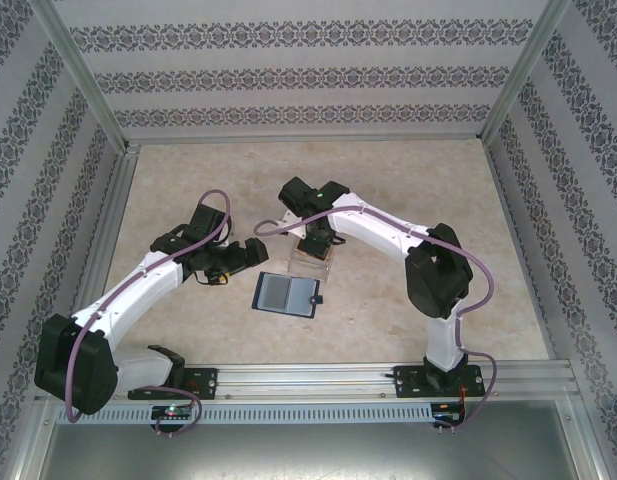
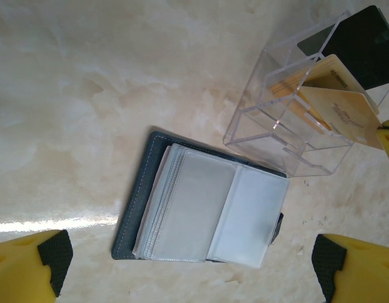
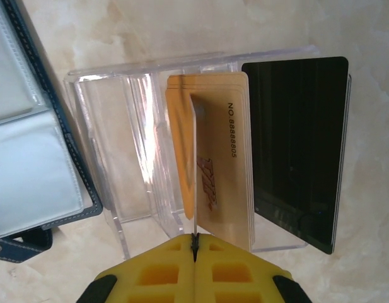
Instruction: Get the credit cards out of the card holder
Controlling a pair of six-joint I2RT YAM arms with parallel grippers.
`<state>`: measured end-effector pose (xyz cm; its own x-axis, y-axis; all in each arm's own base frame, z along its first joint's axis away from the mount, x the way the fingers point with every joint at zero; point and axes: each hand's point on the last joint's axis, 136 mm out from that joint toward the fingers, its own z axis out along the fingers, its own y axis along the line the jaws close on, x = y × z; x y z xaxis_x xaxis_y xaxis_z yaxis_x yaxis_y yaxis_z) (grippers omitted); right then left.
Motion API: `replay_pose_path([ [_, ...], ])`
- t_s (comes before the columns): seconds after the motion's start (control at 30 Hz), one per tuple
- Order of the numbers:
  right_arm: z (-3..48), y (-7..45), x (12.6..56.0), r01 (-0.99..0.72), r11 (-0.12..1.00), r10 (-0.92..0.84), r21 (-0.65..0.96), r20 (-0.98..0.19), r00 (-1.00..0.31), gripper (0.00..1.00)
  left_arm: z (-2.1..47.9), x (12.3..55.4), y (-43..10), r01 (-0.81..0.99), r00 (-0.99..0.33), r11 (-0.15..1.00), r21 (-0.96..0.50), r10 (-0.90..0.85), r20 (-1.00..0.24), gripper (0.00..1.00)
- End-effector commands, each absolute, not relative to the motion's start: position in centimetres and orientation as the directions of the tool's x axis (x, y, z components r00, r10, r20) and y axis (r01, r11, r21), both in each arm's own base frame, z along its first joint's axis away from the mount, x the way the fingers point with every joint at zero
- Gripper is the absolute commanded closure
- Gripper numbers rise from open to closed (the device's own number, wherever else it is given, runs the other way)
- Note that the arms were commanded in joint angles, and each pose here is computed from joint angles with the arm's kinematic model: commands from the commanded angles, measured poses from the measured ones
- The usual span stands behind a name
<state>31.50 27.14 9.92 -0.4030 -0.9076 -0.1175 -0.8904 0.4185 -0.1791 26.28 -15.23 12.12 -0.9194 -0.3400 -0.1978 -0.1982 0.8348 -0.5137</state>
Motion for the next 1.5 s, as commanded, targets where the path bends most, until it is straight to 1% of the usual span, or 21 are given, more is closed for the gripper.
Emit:
replay_pose_path([
  [0.0,9.3,27.4,31.9,-0.897,0.377,-0.926,-0.229,-0.085,-0.367,1.00,11.4,25.6,-14.4,-0.234,-0.919,0.837,-0.494,-0.357,-0.170,0.00],
  [0.4,7.7,26.7,32.1,-0.900,0.342,-0.937,-0.272,-0.031,-0.347,1.00,11.1,25.8,-14.7,-0.235,-0.922,0.831,-0.504,-0.355,-0.157,0.00],
  [0.67,7.0,26.9,32.1,-0.897,0.359,-0.931,-0.258,-0.030,-0.364,1.00,11.0,25.7,-14.8,-0.235,-0.924,0.830,-0.506,-0.353,-0.150,0.01],
  [0.77,7.1,27.0,32.1,-0.894,0.364,-0.929,-0.259,-0.034,-0.369,0.89,10.9,25.7,-14.7,-0.238,-0.922,0.829,-0.506,-0.356,-0.150,0.00],
  [0.8,7.0,27.0,32.2,-0.894,0.364,-0.929,-0.261,-0.033,-0.369,0.87,10.9,25.7,-14.8,-0.236,-0.923,0.828,-0.508,-0.355,-0.150,0.00],
  [0.93,7.3,26.6,33.0,-0.875,0.377,-0.922,-0.304,-0.030,-0.386,0.83,10.9,25.7,-14.8,-0.237,-0.923,0.827,-0.509,-0.355,-0.148,0.00],
  [1.13,8.3,25.8,34.0,-0.844,0.397,-0.911,-0.361,-0.042,-0.410,0.83,10.9,25.7,-14.8,-0.234,-0.923,0.826,-0.513,-0.354,-0.148,0.01],
  [1.23,9.0,25.6,34.3,-0.828,0.418,-0.902,-0.374,-0.061,-0.428,0.82,10.8,25.7,-14.9,-0.233,-0.924,0.826,-0.514,-0.353,-0.147,0.01],
  [1.27,9.3,25.5,34.4,-0.818,0.433,-0.895,-0.380,-0.074,-0.439,0.78,10.7,25.7,-14.9,-0.236,-0.924,0.825,-0.514,-0.355,-0.146,0.00],
  [1.33,10.2,25.2,34.6,-0.794,0.471,-0.878,-0.384,-0.113,-0.465,0.76,10.6,25.7,-15.0,-0.235,-0.925,0.824,-0.515,-0.352,-0.141,0.00],
  [1.47,12.6,24.3,34.8,-0.726,0.588,-0.808,-0.357,-0.224,-0.545,0.76,10.3,25.7,-15.2,-0.231,-0.929,0.822,-0.521,-0.346,-0.134,0.00],
])
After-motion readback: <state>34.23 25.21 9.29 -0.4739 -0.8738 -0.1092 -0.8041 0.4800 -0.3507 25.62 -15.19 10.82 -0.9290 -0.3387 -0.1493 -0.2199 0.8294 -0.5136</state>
